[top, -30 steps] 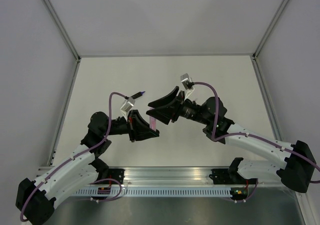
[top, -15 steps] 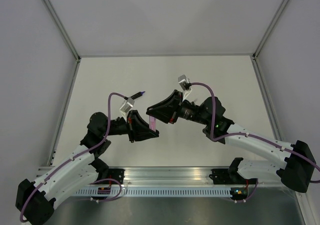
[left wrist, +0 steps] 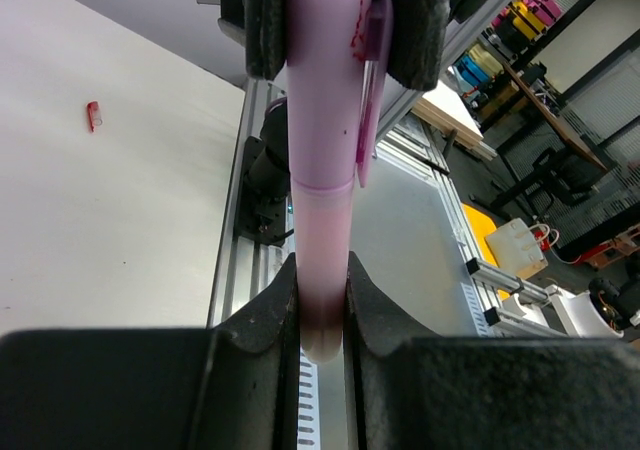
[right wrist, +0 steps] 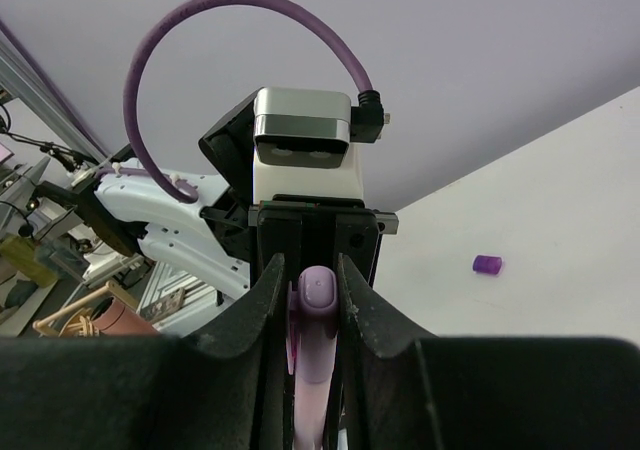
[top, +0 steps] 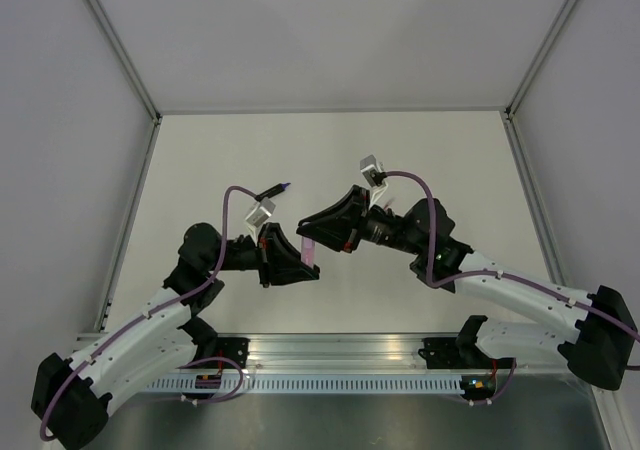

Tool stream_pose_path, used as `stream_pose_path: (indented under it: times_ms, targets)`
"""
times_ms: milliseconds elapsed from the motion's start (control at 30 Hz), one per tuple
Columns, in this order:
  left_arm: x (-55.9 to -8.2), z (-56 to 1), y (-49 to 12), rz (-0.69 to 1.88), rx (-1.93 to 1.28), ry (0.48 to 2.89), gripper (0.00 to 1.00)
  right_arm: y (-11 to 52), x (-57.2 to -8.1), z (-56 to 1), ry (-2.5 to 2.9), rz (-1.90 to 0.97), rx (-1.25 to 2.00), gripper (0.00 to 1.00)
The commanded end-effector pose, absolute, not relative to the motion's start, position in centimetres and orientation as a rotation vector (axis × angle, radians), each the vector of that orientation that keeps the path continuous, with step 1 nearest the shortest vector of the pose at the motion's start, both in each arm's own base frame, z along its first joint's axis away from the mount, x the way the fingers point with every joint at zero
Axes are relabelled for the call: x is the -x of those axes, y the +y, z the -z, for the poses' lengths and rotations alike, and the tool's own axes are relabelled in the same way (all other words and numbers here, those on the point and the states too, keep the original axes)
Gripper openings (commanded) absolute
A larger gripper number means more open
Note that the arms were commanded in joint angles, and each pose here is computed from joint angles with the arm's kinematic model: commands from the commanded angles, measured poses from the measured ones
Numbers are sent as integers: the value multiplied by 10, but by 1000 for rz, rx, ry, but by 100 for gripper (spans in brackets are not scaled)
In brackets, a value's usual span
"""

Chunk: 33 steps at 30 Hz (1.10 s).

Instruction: Insert the pens into the pen caps

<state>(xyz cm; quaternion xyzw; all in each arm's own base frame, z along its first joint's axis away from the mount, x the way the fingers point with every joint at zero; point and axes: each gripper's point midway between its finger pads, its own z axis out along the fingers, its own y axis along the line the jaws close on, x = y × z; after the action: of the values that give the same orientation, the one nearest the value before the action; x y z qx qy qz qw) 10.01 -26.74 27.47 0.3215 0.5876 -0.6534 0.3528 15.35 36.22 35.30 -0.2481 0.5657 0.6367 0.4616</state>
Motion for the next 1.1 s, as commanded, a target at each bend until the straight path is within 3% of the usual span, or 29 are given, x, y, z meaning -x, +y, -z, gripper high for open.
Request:
stream_pose_path:
  times_ms: [0,367,1067]
  targets:
    - [-117,-330,-267,1642,-736,1368,2,367,-121,-317,1485,-1603,767,0]
    - [-155,-345,-276,1557,-636,1423,2,363,-110,-296,1516,-1620,739,0]
    - [-186,-371,-277,1528,-580,1401,2,362,-93,-261,1596,-1607,797,0]
